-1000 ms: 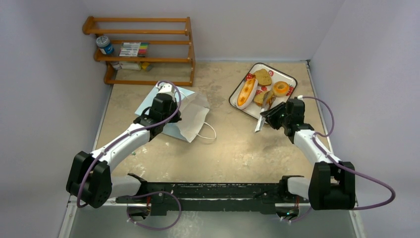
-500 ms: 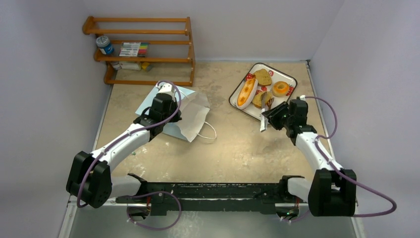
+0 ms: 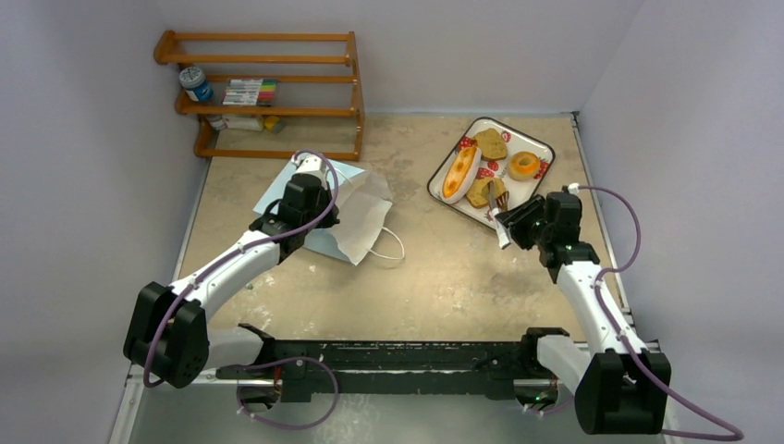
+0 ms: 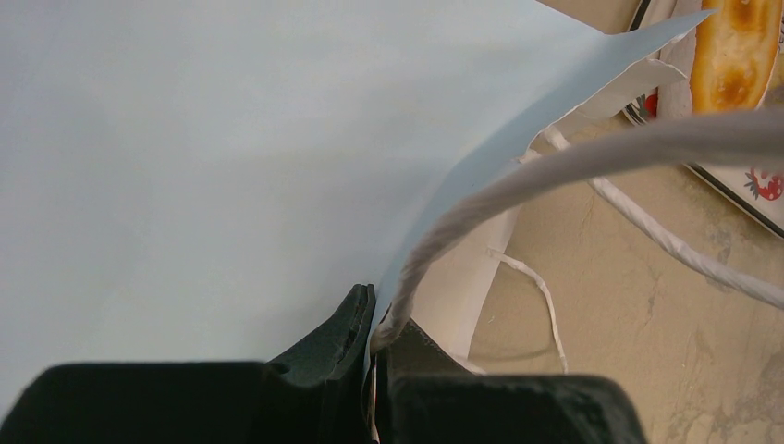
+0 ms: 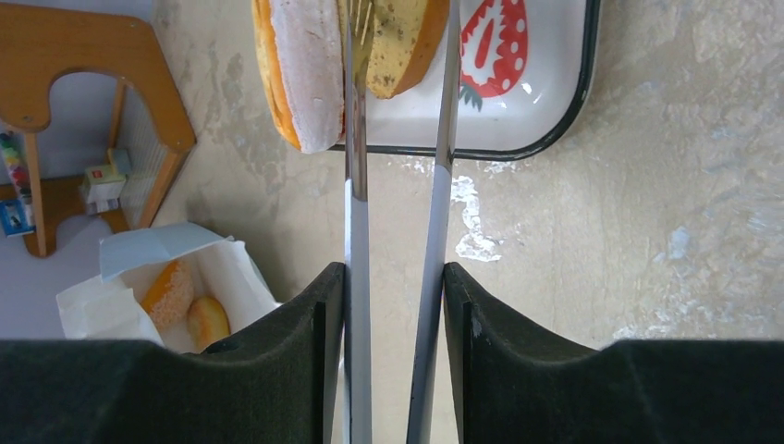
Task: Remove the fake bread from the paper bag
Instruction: Place the fake bread in the container.
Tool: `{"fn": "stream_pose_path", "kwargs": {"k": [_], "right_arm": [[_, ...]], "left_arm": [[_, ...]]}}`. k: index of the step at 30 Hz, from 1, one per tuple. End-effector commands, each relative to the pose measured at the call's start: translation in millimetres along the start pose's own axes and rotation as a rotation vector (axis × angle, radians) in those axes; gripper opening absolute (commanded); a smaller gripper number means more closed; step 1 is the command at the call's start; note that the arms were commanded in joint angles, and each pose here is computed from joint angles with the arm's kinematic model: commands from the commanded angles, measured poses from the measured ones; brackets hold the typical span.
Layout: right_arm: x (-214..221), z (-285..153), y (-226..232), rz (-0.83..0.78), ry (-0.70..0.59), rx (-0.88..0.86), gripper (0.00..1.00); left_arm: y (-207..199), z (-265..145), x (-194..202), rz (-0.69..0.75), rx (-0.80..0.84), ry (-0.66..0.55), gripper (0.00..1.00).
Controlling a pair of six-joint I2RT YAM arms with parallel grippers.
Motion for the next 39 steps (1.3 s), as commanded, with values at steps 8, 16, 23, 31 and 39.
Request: {"fn": "stream_pose_path", "kwargs": {"k": [8, 16, 23, 31, 39], "right_arm": [[-7.2, -12.6, 1.6, 0.005, -0.097, 0.013, 0.43], [-11.6, -22.0, 9.7, 0.015, -0.137, -0.008, 0.43], [-10.7, -27.7, 10.5, 0.01, -0.135, -0.023, 0.42], [-16.3, -48.9, 21.5, -0.034, -0.181, -0.051, 0.4], [-20.4, -76.3, 40.6, -0.113, -0.203, -0.154, 0.39]], "left_arm": [[-2.9, -4.6, -13.0, -0.014, 0.033, -0.052, 0.0], [-2.3, -5.8, -16.9, 0.003, 0.027, -0.054, 0.0], [-2.2, -4.5, -17.0, 0.01, 0.029, -0.049, 0.0], [-2.4, -2.7, -19.5, 0.009, 0.039, -0.054, 0.0], [-7.7, -1.5, -21.6, 0.032, 0.133, -0.036, 0.0]]}}
Point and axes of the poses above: each gripper's point midway between its finger pads, its own z axis out along the fingers, its own y axis along the line the jaws close on, x = y × z, the point moved 10 cm from there along -z, back along the fingers, and after that the axes turned 13 degrees about z, right-handed, at the moved point
